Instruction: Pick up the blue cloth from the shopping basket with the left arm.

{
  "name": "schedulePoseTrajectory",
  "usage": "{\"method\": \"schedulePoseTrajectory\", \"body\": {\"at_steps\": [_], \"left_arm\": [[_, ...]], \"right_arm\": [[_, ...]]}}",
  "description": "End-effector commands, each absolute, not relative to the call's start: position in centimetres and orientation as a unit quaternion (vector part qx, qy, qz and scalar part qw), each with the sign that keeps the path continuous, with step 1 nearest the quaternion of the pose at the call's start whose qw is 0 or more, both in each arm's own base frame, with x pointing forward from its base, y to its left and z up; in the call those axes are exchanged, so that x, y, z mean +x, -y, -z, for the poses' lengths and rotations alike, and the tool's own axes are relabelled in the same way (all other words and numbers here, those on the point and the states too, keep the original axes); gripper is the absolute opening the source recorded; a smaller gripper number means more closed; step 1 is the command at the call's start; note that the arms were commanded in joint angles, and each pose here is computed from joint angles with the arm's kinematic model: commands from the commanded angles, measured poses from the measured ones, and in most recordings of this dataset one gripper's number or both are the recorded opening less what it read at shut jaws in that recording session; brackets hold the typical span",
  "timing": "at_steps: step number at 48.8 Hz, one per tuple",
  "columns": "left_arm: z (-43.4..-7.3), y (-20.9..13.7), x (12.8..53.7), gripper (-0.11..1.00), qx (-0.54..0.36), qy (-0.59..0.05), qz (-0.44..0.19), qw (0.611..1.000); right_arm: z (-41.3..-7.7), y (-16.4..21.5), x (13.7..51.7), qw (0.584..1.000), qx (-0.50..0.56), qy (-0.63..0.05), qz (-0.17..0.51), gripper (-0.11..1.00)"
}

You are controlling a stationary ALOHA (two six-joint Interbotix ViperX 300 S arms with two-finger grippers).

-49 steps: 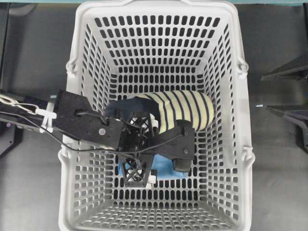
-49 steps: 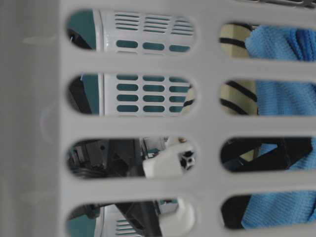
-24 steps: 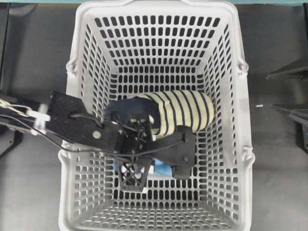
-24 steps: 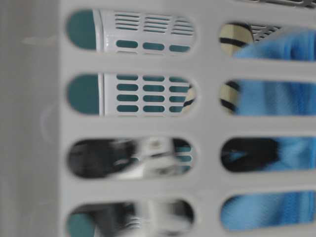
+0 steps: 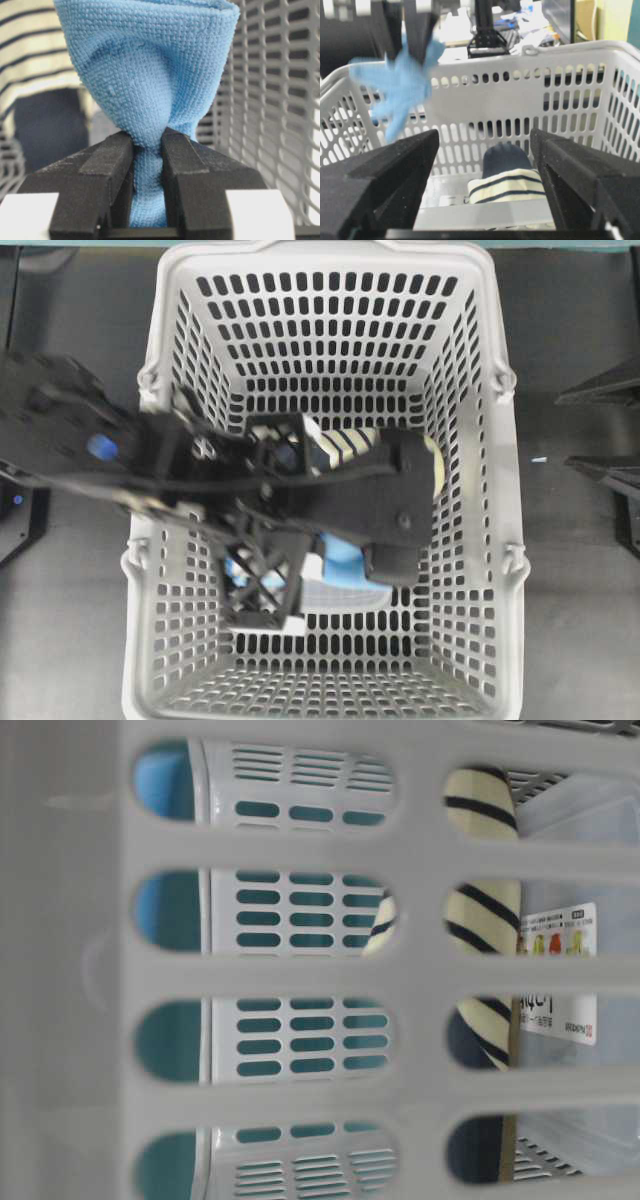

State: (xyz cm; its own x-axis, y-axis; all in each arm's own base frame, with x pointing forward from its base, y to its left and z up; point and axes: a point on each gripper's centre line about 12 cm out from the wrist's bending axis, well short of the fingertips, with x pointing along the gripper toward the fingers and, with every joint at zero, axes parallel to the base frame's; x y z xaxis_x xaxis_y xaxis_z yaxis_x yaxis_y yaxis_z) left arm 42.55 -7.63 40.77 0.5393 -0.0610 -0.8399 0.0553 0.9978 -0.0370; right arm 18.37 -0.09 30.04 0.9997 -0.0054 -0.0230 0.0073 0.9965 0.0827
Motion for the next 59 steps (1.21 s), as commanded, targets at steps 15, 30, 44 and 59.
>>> {"method": "schedulePoseTrajectory", "body": {"at_steps": [15,30,44,59], "left_arm": [[-44.2,7.1,42.18,0.13,-0.004,-0.488,0.026,0.873],[-44.09,7.1,42.18,0.13,-0.004,-0.489,0.025,0.872],[-43.96,6.99,42.3,0.13,-0.005,-0.491,0.024,0.871],[-43.9,6.87,42.37,0.13,-0.005,-0.491,0.022,0.871]], "right_arm": [[-30.33,0.07,18.47,0.999,0.042,-0.008,0.002,0.72],[-30.34,0.07,18.47,0.999,0.042,-0.007,0.002,0.72],[-30.34,0.07,18.47,0.999,0.044,-0.007,0.002,0.72],[-30.27,0.07,18.46,0.999,0.044,-0.01,0.002,0.71]]}}
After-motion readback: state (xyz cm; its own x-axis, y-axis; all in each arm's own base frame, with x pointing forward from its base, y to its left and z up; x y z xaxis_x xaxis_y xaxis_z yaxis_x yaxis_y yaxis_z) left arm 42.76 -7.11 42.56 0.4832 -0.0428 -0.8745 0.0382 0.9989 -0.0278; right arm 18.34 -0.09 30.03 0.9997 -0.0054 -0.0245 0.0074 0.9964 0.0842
